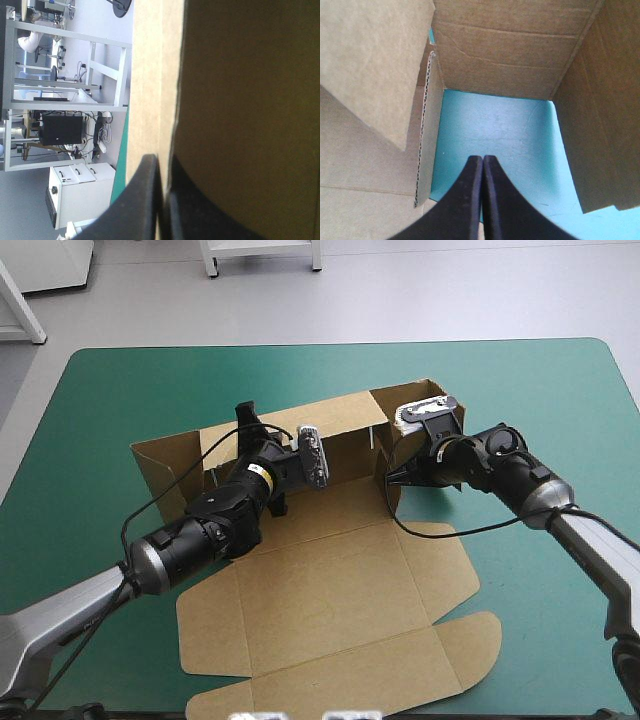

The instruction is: Fold the box

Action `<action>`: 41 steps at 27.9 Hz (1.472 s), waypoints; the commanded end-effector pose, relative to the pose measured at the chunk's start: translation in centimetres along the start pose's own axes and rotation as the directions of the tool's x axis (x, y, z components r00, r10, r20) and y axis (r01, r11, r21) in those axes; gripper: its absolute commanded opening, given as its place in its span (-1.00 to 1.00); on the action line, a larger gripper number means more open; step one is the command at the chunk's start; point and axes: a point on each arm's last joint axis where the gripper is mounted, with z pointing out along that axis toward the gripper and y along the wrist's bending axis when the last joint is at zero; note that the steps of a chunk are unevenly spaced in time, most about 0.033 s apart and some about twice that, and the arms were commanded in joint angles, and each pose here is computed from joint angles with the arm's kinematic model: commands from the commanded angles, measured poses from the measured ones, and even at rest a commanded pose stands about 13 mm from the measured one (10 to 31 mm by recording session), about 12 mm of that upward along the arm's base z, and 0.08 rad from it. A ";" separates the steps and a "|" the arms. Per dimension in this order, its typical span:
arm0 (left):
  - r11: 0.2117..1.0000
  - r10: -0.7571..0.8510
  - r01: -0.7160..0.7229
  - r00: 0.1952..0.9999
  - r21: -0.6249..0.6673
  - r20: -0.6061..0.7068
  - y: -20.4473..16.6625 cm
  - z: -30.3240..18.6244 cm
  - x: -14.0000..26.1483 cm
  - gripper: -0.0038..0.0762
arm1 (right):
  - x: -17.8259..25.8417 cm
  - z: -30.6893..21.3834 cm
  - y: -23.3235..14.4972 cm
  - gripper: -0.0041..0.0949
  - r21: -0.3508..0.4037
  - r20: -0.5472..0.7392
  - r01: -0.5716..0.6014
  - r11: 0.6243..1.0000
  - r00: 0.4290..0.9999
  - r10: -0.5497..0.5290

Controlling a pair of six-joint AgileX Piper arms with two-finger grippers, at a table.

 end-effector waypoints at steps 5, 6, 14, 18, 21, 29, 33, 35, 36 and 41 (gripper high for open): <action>0.996 -0.082 0.082 0.997 -0.021 -0.011 1.1 -1.1 0.2 -0.93 | -1.5 -2.0 -0.1 -0.96 0.000 0.109 0.003 1.000 0.994 -0.003; 0.996 -0.082 0.082 0.997 -0.021 -0.011 1.1 -1.1 0.2 -0.93 | -1.5 -2.0 -0.1 -0.96 0.000 0.109 0.003 1.000 0.994 -0.003; 0.996 -0.082 0.082 0.997 -0.021 -0.011 1.1 -1.1 0.2 -0.93 | -1.5 -2.0 -0.1 -0.96 0.000 0.112 0.003 1.000 0.994 -0.003; 0.996 -0.082 0.082 0.997 -0.021 -0.011 1.1 -1.1 0.2 -0.93 | -1.7 -2.0 -0.1 -0.96 -0.003 0.143 0.003 1.000 0.990 -0.003; 0.996 -0.082 0.082 0.997 -0.021 -0.011 1.1 -1.1 0.2 -0.93 | -2.0 -2.1 -0.1 -0.96 -0.005 0.159 0.003 1.000 0.987 -0.002; 0.996 -0.082 0.082 0.997 -0.020 -0.009 1.1 -1.1 0.2 -0.93 | -4.5 -4.6 0.0 -0.95 -0.003 0.204 0.002 1.000 0.979 -0.001; 0.997 -0.074 0.074 0.997 -0.020 -0.010 1.1 -1.1 0.2 -0.93 | -7.0 -6.0 -0.7 -0.96 0.007 0.232 -0.025 1.000 0.972 0.023; 0.997 -0.074 0.074 0.997 -0.020 -0.010 1.1 -1.1 0.2 -0.93 | -8.1 -6.1 -1.1 -0.96 0.005 0.230 -0.032 0.999 0.973 0.030; 0.997 -0.074 0.074 0.997 -0.021 -0.012 1.1 -1.1 0.2 -0.93 | -9.1 -6.0 -1.4 -0.96 -0.014 0.220 -0.036 0.999 0.975 0.038; 0.997 -0.074 0.074 0.997 -0.021 -0.012 1.1 -1.1 0.2 -0.93 | -12.5 -5.8 -1.7 -0.96 -0.053 0.210 -0.035 0.998 0.977 0.046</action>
